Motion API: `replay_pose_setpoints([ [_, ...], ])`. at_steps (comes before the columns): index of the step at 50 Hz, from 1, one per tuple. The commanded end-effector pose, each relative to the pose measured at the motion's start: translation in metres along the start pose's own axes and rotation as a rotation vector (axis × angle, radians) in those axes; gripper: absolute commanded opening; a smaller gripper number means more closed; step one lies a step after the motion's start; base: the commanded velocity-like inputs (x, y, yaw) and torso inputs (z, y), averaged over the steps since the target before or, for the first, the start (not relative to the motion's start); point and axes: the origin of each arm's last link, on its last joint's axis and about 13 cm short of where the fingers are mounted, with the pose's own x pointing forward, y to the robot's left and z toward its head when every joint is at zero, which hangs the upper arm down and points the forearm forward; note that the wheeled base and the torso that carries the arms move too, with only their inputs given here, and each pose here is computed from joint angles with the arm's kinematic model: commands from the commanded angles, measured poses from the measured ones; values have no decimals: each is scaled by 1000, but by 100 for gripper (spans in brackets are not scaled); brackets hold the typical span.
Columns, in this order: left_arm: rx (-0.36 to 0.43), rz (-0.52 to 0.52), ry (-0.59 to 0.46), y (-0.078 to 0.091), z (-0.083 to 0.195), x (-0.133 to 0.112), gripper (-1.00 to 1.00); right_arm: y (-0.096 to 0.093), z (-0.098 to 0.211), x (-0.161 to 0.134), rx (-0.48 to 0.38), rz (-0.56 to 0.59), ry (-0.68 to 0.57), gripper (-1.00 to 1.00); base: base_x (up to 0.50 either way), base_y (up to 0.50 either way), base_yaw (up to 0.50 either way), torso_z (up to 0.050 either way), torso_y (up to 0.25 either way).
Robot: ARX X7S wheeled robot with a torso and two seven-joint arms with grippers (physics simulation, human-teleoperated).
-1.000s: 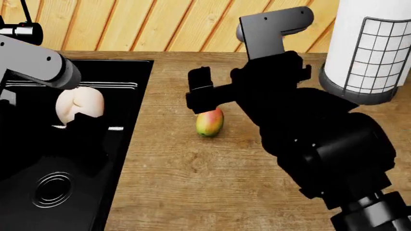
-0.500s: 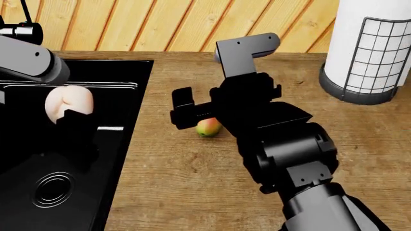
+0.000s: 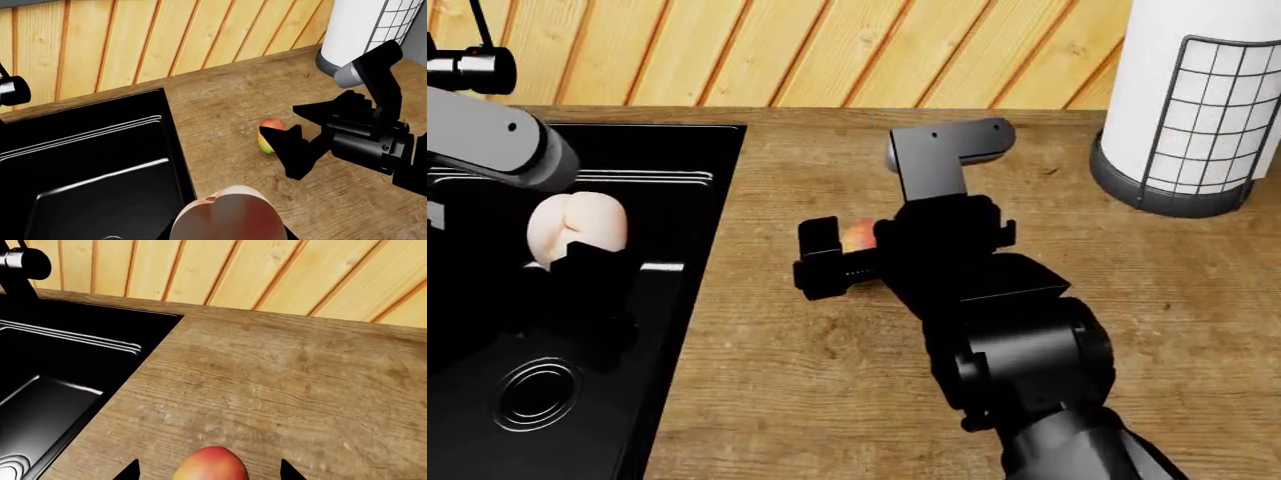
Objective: There is a mixed pile of frozen fruits and vegetables on the counter. Locate all the frozen vegetables and place the items in a bowl on the counter. Take all the frozen fruits and defrost them in a running sink.
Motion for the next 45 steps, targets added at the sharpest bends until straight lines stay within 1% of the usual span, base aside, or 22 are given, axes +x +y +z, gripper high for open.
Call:
replay_pose_setpoints([
  [1, 9, 3, 6, -4, -2, 3, -100, -4, -3, 7, 16, -4, 2, 100, 0, 0, 0, 0, 0],
  [4, 22, -7, 0, -5, -3, 2, -100, -3, 0, 8, 17, -2, -4, 100, 0, 0, 0, 0, 0],
  [7, 14, -9, -6, -4, -3, 2, -100, -3, 6, 7, 6, -4, -11, 100, 0, 0, 0, 0, 0],
  [11, 14, -14, -12, -4, -3, 0, -100, -5, 10, 6, 2, -13, -10, 100, 0, 0, 0, 0, -141],
  [16, 10, -19, -13, -6, -2, 1, -100, -3, 10, 5, 1, -5, -6, 100, 0, 0, 0, 0, -144],
  [22, 11, -20, -13, -4, -3, -1, -100, -2, 9, 7, 9, 4, -1, 100, 0, 0, 0, 0, -142],
  [24, 1, -15, -16, -3, 0, 1, -100, 0, 5, 7, 21, 17, 8, 100, -6, 0, 0, 0, 0],
  [34, 2, -22, -13, -5, 0, 1, -100, 3, 3, 9, 47, 41, 17, 100, 0, 0, 0, 0, 0],
  [35, 3, -20, -12, -4, 0, 1, -100, 3, 5, 8, 45, 41, 8, -100, 0, 0, 0, 0, 0],
  [45, -3, -26, -19, -6, 1, 1, -100, 1, 16, -1, 37, 26, -20, -100, 0, 0, 0, 0, 0],
])
